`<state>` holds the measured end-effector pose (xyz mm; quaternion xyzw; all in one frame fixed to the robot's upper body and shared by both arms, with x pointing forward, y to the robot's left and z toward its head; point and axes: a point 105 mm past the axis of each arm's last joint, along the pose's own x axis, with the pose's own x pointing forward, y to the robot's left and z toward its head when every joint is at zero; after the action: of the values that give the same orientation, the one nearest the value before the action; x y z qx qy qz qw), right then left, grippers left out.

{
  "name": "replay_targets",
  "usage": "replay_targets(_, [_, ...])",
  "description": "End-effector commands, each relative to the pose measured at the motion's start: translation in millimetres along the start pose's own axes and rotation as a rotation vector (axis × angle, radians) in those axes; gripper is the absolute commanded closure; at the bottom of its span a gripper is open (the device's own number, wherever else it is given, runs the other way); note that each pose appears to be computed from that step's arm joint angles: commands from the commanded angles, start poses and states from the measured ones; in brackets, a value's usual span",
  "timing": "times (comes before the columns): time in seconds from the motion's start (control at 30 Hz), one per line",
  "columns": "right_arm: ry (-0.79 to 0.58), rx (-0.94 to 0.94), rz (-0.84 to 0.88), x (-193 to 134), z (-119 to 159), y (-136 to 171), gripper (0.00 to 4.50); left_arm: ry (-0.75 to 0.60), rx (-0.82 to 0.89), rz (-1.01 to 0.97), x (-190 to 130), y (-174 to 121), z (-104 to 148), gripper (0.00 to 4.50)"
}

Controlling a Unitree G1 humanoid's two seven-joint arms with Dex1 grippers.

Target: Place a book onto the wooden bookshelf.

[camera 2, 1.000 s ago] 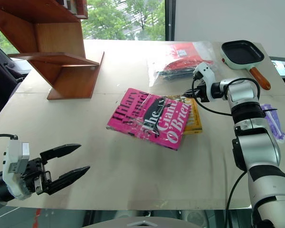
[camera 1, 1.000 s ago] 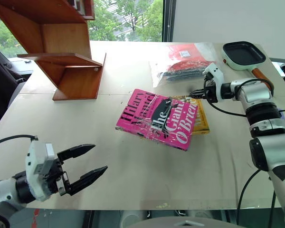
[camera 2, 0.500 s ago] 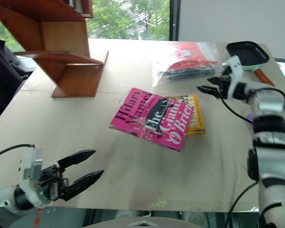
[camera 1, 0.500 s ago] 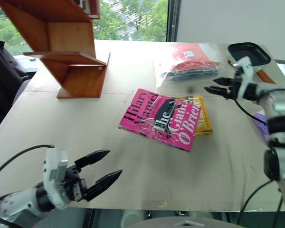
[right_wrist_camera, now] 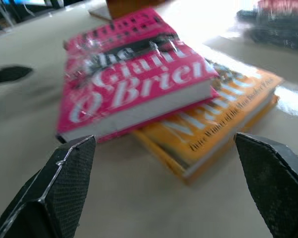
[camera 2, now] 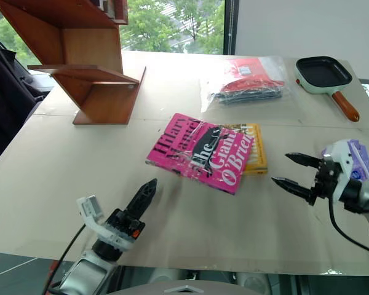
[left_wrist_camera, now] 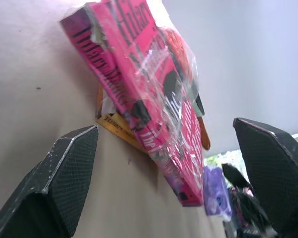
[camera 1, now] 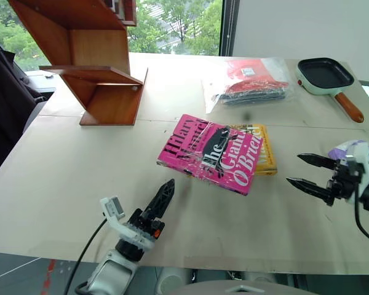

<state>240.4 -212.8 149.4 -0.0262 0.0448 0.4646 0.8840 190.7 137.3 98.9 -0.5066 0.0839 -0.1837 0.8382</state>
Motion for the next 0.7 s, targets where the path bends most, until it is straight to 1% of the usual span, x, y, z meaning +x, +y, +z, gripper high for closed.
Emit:
replay_targets(0.03, [-0.048,-0.067,0.030,-3,12,18,0.09,0.103,-0.035,-0.061,2,-10,-14,0.00])
replay_targets(0.1, [-0.080,-0.048,0.069,-6,12,31,0.09,0.111,-0.090,-0.091,8,-11,-15,0.00])
replay_targets(0.17, [-0.144,-0.047,0.105,-11,17,44,0.09,0.104,-0.131,-0.107,16,-9,-13,0.00])
replay_targets(0.2, [-0.130,-0.048,0.104,-14,14,47,0.09,0.101,-0.136,-0.113,20,-7,-11,0.00])
replay_targets(0.33, [-0.131,-0.075,0.055,-26,15,50,0.09,0.138,-0.139,-0.127,39,-2,-10,0.00])
replay_targets(0.43, [-0.190,-0.132,0.055,-40,19,54,0.09,0.175,-0.143,-0.153,47,-6,-10,0.00])
replay_targets(0.53, [-0.106,-0.144,0.042,-55,9,55,0.09,0.193,-0.155,-0.163,53,-8,-9,0.00])
replay_targets(0.6, [-0.114,-0.149,0.037,-63,11,55,0.09,0.212,-0.161,-0.184,55,-12,-12,0.00])
replay_targets(0.7, [-0.141,-0.165,0.014,-71,19,57,0.09,0.225,-0.171,-0.182,59,-9,-14,0.00])
